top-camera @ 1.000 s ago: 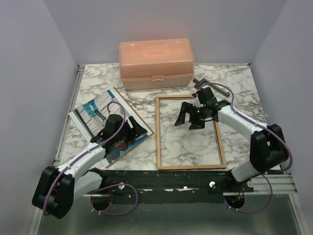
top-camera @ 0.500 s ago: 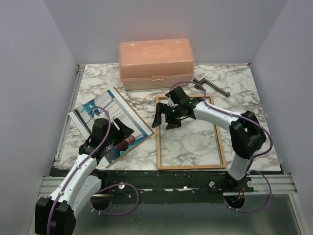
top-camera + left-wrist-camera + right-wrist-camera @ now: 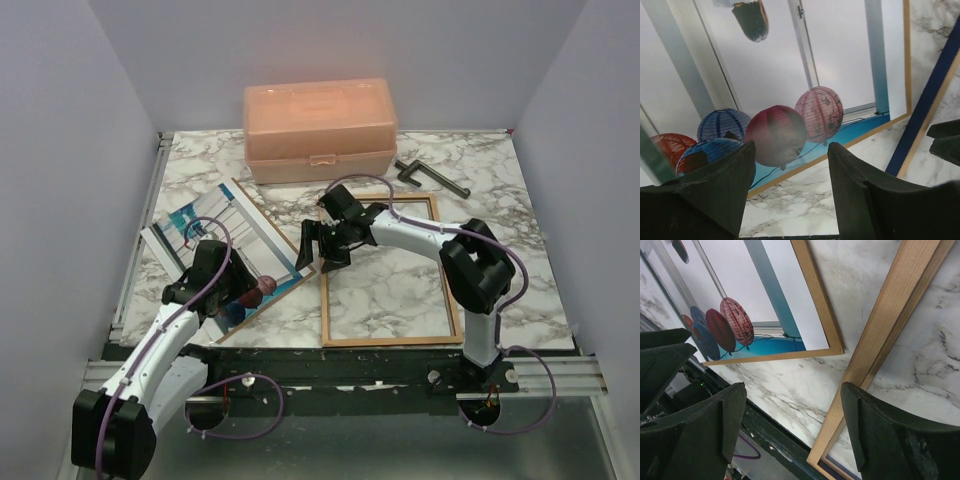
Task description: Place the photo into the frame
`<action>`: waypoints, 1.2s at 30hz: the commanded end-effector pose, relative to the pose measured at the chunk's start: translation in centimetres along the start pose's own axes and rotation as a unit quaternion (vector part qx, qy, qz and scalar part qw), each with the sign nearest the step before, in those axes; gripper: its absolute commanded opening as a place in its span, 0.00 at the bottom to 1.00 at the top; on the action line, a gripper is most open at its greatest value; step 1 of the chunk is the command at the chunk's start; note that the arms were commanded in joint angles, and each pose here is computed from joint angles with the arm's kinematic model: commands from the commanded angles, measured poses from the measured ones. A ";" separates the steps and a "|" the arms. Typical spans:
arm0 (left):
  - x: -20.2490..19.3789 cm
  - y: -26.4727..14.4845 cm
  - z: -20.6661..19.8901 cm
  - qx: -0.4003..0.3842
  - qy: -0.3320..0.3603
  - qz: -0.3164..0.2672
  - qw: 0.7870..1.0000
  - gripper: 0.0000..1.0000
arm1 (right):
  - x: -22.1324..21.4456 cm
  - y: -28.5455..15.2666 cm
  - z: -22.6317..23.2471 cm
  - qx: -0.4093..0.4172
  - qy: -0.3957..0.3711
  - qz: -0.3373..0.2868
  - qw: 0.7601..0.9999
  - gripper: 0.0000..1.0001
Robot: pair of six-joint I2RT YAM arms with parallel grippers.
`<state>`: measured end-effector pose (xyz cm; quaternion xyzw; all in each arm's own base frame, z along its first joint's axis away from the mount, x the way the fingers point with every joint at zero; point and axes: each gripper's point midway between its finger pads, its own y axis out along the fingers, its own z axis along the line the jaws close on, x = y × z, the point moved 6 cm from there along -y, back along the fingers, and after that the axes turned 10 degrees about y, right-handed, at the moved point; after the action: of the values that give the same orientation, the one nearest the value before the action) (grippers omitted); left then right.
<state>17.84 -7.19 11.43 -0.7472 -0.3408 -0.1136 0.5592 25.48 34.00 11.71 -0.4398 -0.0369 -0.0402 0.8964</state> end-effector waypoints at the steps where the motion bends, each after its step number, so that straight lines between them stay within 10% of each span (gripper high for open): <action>1: 0.1 0.2 0.7 0.037 0.010 0.016 0.999 0.60 | 0.2 1.2 1.0 0.007 -0.002 0.002 1.000 0.82; 36: -1.0 2.0 1.4 0.071 0.025 0.076 0.994 0.54 | 0.9 6.2 -1.1 -0.072 -0.014 0.020 0.997 0.80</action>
<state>17.43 -6.75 8.31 -0.7330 -0.2713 -0.0573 0.6211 27.90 37.35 9.05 -0.4701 -0.0498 -0.0417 0.8802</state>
